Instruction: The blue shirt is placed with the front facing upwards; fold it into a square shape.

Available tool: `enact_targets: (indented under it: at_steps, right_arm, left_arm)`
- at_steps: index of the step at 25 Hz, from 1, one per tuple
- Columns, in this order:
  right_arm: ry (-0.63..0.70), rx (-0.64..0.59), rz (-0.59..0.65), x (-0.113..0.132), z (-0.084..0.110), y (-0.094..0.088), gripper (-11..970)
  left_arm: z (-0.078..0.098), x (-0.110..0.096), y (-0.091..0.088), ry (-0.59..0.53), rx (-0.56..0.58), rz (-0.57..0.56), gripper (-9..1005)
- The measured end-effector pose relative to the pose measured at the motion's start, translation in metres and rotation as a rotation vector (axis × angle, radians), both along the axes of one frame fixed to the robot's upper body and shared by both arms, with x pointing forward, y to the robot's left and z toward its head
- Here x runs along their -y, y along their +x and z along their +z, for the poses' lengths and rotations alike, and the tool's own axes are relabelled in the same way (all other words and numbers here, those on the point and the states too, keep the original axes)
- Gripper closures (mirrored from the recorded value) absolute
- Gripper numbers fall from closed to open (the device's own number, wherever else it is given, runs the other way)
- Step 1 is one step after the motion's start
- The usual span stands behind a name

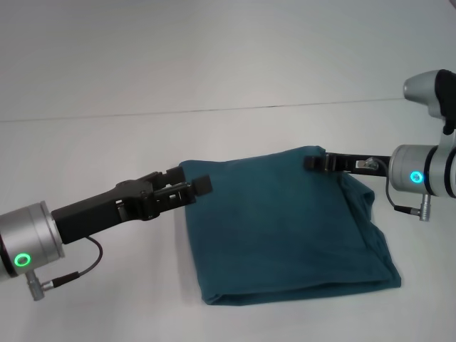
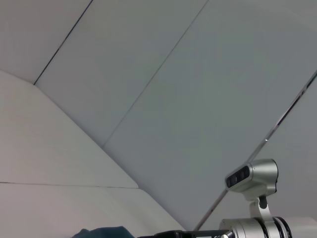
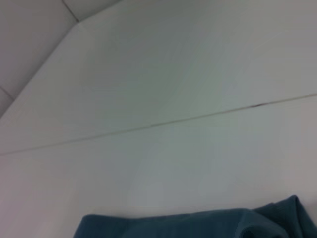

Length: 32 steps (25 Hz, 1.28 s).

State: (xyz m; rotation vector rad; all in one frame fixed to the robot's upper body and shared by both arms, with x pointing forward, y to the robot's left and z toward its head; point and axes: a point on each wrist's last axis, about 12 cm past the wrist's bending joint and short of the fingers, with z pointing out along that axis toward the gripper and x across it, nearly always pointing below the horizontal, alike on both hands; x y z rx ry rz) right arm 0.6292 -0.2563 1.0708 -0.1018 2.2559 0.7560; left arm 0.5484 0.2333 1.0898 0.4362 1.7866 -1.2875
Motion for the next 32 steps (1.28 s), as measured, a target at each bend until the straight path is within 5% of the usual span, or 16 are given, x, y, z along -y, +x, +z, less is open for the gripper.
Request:
enact_targets:
  at_steps: [9, 15, 28, 32]
  right_arm:
    - [0.035, 0.043, -0.012, 0.02, 0.009, -0.003, 939]
    - [0.021, 0.043, -0.015, 0.024, 0.01, -0.002, 938]
    - [-0.047, 0.075, -0.131, 0.041, -0.007, -0.011, 766]
    - [-0.031, 0.124, -0.129, 0.049, 0.0, -0.014, 604]
  left_arm:
    - [-0.001, 0.001, 0.0, -0.002, -0.005, 0.001, 34]
    - [-0.002, 0.003, 0.0, -0.006, -0.016, -0.001, 34]
    - [-0.005, 0.003, 0.0, -0.01, -0.032, 0.004, 35]
    - [-0.009, 0.004, -0.001, -0.005, -0.058, 0.016, 35]
